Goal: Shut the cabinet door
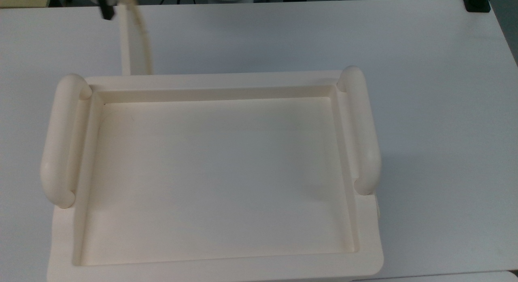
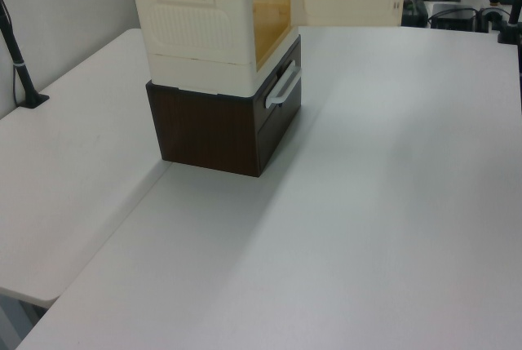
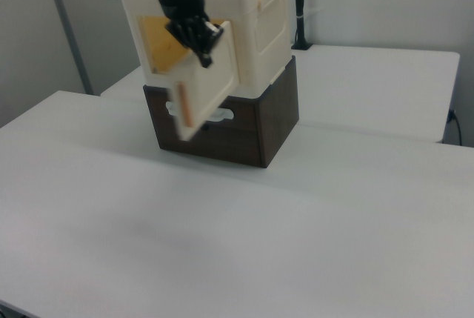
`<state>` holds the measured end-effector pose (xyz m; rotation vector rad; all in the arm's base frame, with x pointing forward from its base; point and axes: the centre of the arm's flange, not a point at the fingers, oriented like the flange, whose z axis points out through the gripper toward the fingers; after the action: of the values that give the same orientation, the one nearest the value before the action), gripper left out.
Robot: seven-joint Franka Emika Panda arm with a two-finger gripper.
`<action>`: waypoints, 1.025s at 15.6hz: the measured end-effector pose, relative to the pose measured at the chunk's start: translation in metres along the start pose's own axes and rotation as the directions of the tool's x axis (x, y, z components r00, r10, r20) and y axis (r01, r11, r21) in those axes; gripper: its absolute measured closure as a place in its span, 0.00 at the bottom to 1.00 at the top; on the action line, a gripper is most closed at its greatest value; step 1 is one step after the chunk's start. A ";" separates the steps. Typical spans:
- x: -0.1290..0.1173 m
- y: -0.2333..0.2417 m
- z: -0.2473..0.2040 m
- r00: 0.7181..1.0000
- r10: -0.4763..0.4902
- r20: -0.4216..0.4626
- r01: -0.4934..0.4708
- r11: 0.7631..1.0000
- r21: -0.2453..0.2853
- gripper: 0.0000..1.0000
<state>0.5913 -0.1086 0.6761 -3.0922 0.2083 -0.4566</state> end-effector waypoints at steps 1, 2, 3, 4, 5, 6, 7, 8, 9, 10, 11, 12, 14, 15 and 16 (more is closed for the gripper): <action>0.000 -0.021 -0.003 1.000 -0.002 -0.009 0.003 0.995 0.097 0.99; -0.001 -0.032 -0.005 1.000 -0.006 -0.005 0.006 0.989 0.145 0.99; -0.004 -0.043 -0.006 1.000 -0.018 0.012 0.016 0.984 0.178 0.99; -0.007 -0.054 -0.006 0.999 -0.035 0.029 0.029 0.980 0.197 0.99; -0.009 -0.064 -0.006 0.998 -0.051 0.038 0.043 0.977 0.207 0.99; -0.010 -0.071 -0.006 0.997 -0.063 0.041 0.053 0.976 0.212 0.99; -0.010 -0.075 -0.006 0.997 -0.070 0.043 0.060 0.975 0.214 0.99; -0.011 -0.077 -0.005 0.996 -0.073 0.045 0.062 0.975 0.215 0.99; -0.011 -0.078 -0.003 0.996 -0.074 0.048 0.062 0.975 0.215 0.99; -0.011 -0.079 -0.001 0.996 -0.076 0.051 0.063 0.975 0.215 0.99; -0.011 -0.081 0.001 0.995 -0.079 0.055 0.066 0.975 0.214 0.99; -0.011 -0.083 0.003 0.995 -0.084 0.059 0.070 0.975 0.212 0.99; -0.013 -0.090 0.008 0.993 -0.097 0.071 0.080 0.975 0.209 0.99; -0.014 -0.094 0.011 0.991 -0.109 0.076 0.092 0.976 0.197 0.99; -0.015 -0.099 0.015 0.989 -0.123 0.084 0.107 0.978 0.181 0.99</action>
<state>0.5947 -0.0083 0.6601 -2.9525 -0.0122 -0.3109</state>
